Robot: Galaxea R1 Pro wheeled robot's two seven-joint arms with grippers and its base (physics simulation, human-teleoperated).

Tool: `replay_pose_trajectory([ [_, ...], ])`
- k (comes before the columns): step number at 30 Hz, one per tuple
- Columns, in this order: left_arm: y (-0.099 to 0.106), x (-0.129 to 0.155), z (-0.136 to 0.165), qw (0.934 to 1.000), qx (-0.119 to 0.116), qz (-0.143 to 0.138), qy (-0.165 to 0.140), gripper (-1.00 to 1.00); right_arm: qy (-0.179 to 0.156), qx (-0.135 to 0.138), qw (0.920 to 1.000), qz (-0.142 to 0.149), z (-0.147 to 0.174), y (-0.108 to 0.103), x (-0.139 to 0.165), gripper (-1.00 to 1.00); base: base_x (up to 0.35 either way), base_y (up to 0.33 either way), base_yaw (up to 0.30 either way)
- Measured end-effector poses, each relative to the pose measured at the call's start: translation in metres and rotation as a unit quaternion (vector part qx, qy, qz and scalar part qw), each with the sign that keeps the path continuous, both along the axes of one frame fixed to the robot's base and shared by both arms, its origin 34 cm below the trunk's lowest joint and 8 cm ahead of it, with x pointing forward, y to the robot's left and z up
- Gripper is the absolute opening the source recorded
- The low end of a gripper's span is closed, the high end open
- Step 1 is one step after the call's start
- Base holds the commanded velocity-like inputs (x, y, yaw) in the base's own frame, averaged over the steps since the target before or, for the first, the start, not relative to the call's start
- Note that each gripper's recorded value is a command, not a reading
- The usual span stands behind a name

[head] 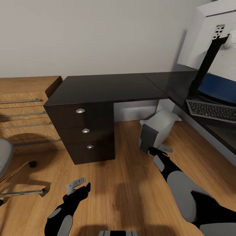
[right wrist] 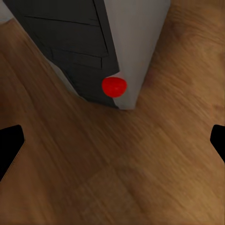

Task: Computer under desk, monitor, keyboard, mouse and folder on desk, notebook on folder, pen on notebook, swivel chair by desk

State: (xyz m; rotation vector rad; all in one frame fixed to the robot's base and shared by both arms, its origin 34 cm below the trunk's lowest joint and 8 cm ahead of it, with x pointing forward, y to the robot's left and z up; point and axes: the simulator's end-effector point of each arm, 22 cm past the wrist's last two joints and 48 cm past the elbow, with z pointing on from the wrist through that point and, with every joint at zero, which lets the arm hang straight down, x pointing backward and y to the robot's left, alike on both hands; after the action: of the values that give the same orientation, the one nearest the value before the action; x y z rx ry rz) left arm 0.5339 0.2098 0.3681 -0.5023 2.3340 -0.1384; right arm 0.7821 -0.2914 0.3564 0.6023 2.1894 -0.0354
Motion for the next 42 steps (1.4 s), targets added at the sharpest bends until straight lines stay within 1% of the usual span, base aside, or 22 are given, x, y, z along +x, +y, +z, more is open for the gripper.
replay_pose_trajectory([
  [5, 0.001, 0.002, 0.010, 1.0000, 0.003, 0.001, -0.009, 1.00, -0.018, -0.003, 0.9998, -0.002, 0.016, -0.001, 0.003, 1.00, -0.001, 0.000, 0.000],
  [10, 0.002, 0.004, 0.019, 0.9998, 0.004, 0.002, -0.019, 1.00, -0.022, -0.003, 0.9998, -0.001, 0.021, 0.000, -0.003, 1.00, 0.000, 0.000, 0.019],
  [12, 0.003, 0.005, 0.024, 0.9997, 0.005, 0.002, -0.024, 1.00, -0.029, 0.000, 0.9996, 0.002, 0.027, 0.010, -0.003, 1.00, 0.000, 0.000, 0.100],
  [14, 0.003, 0.007, 0.029, 0.9996, 0.005, 0.002, -0.029, 1.00, -0.040, -0.002, 0.9992, 0.007, 0.037, 0.017, -0.001, 1.00, 0.000, 0.000, 0.136],
  [17, 0.003, 0.008, 0.037, 0.9993, 0.005, 0.002, -0.037, 1.00, -0.054, -0.017, 0.9982, 0.020, 0.051, 0.026, 0.002, 1.00, 0.000, 0.000, 0.183],
  [18, 0.003, 0.008, 0.039, 0.9992, 0.005, 0.002, -0.040, 1.00, -0.059, -0.026, 0.9976, 0.027, 0.055, 0.030, 0.003, 1.00, 0.000, 0.000, 0.212],
  [23, 0.004, 0.010, 0.051, 0.9986, 0.006, 0.002, -0.052, 1.00, -0.078, -0.052, 0.9946, 0.045, 0.074, 0.039, 0.004, 1.00, 0.000, 0.000, 0.239],
  [31, 0.004, 0.013, 0.067, 0.9976, 0.007, 0.002, -0.068, 1.00, -0.096, -0.060, 0.9923, 0.050, 0.095, 0.043, 0.002, 1.00, 0.000, 0.000, 0.266],
  [33, 0.004, 0.013, 0.071, 0.9973, 0.011, 0.002, -0.072, 1.00, -0.098, -0.060, 0.9921, 0.050, 0.098, 0.043, 0.000, 1.00, 0.000, 0.000, 0.274],
  [35, 0.008, 0.014, 0.075, 0.9968, 0.024, 0.001, -0.077, 1.00, -0.099, -0.061, 0.9919, 0.050, 0.100, 0.043, -0.003, 1.00, 0.000, 0.000, 0.275],
  [36, 0.011, 0.014, 0.078, 0.9962, 0.035, 0.000, -0.079, 1.00, -0.100, -0.061, 0.9918, 0.050, 0.101, 0.042, -0.004, 1.00, 0.000, 0.000, 0.275],
  [39, 0.016, 0.015, 0.085, 0.9948, 0.053, -0.002, -0.087, 1.00, -0.105, -0.063, 0.9912, 0.050, 0.109, 0.041, -0.004, 1.00, -0.075, 0.000, 0.274],
  [42, 0.019, 0.016, 0.091, 0.9936, 0.063, -0.002, -0.093, 1.00, -0.111, -0.064, 0.9905, 0.049, 0.118, 0.041, -0.004, 1.00, -0.249, 0.000, 0.265],
])
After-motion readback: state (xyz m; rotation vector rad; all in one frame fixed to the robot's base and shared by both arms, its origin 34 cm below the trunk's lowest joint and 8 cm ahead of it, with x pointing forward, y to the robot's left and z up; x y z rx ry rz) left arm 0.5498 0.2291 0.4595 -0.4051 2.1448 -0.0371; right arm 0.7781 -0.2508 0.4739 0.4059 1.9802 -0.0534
